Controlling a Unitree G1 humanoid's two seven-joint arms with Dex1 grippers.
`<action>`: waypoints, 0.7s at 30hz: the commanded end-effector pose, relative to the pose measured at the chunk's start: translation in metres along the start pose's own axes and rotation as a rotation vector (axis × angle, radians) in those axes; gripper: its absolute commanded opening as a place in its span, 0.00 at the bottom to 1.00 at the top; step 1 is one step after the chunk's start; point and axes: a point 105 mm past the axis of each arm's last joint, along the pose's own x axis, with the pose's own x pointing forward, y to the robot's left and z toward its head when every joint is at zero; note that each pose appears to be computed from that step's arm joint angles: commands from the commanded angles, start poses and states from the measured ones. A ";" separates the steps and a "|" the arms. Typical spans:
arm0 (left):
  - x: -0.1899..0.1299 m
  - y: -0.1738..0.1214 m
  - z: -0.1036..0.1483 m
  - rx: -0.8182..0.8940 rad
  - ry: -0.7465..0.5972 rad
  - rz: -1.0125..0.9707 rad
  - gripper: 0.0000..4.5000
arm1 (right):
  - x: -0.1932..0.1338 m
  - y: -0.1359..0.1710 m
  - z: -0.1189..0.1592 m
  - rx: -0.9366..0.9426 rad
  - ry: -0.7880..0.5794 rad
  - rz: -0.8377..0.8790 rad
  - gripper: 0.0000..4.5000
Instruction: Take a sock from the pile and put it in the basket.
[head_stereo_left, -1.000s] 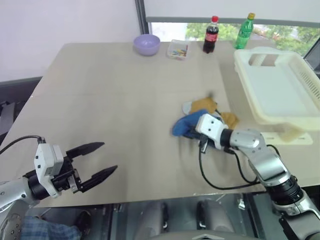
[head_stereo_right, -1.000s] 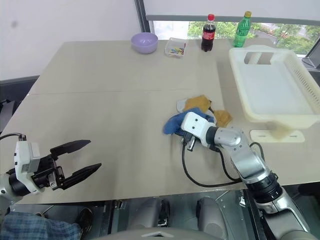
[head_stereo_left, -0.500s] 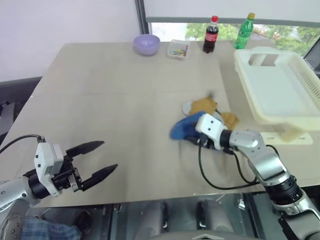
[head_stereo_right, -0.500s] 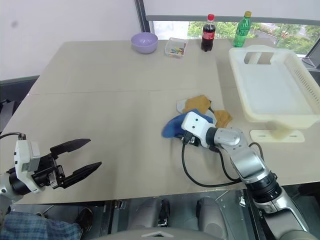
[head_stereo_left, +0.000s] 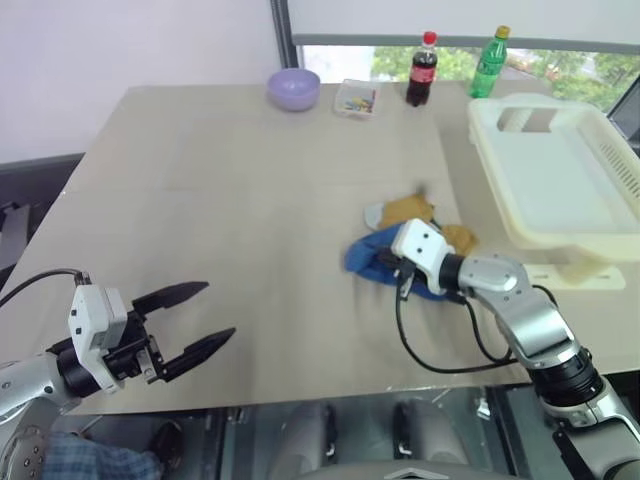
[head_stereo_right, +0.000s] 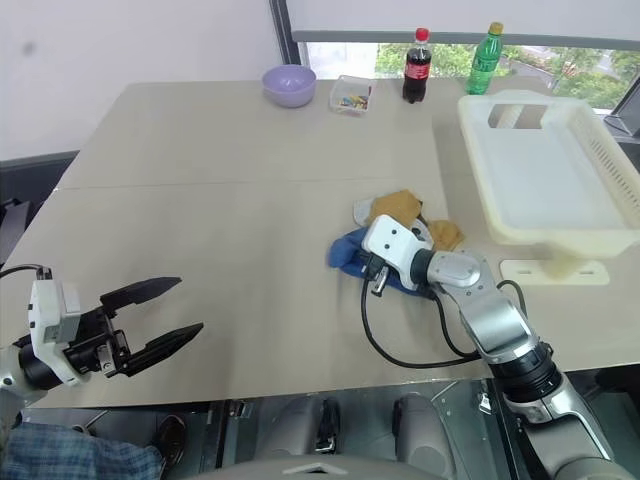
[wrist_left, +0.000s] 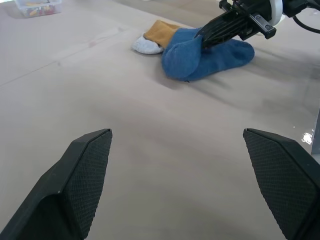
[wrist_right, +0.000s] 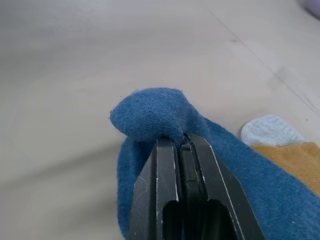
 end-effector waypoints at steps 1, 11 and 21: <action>0.002 -0.001 0.004 0.024 -0.003 -0.011 1.00 | 0.009 0.035 0.025 0.074 -0.065 0.186 0.01; 0.004 0.002 0.005 0.028 0.000 -0.034 1.00 | 0.084 0.088 0.052 0.275 -0.006 0.447 0.01; -0.002 -0.004 0.004 0.014 0.011 -0.027 1.00 | 0.080 0.088 0.075 0.377 -0.091 0.401 0.42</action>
